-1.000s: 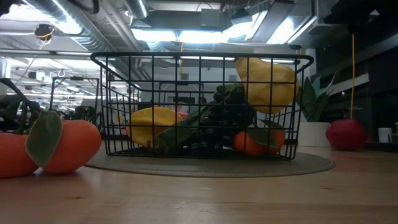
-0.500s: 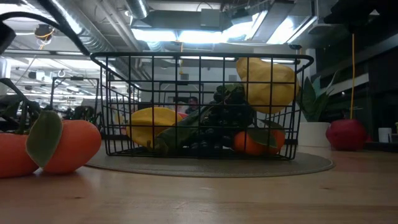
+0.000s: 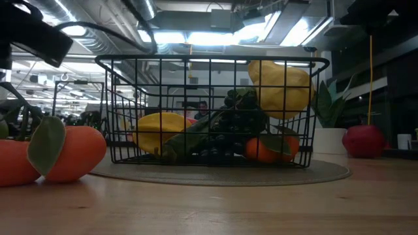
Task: Build produce basket
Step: Put the green pear into the black wire basket
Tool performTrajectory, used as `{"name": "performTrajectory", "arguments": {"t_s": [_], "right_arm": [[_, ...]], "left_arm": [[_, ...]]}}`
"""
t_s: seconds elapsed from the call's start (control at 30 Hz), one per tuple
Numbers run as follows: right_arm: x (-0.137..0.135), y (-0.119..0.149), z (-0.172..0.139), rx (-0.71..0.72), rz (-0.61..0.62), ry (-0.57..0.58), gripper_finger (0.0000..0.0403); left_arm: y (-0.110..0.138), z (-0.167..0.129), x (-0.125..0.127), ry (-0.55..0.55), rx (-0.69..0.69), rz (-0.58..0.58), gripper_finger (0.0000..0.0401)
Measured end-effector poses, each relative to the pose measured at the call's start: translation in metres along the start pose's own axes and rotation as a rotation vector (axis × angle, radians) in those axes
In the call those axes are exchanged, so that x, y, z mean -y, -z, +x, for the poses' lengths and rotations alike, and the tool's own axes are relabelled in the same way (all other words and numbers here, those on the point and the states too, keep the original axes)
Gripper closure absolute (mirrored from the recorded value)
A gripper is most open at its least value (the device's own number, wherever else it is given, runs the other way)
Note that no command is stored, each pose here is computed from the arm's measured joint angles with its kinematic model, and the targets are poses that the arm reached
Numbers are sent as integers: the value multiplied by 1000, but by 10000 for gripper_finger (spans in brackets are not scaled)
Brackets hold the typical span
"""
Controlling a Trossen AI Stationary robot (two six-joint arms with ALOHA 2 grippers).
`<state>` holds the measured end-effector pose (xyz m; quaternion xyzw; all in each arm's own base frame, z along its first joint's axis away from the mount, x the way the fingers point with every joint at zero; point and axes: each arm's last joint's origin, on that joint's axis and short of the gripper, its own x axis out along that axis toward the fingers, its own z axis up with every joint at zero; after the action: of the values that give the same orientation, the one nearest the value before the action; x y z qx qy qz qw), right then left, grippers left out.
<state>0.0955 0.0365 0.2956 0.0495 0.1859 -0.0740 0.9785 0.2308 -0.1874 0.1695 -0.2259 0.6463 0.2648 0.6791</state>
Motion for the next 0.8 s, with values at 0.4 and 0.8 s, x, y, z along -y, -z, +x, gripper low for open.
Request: {"name": "performTrajectory", "arguments": {"t_s": [0.4,0.8], "right_arm": [[0,1,0,-6,-5,2,279],[0,1,0,-8,-6,3,279]], "left_arm": [[49,-36,27,139,-157,-89,401],[108,-22,7,59,19,-548,391]]}}
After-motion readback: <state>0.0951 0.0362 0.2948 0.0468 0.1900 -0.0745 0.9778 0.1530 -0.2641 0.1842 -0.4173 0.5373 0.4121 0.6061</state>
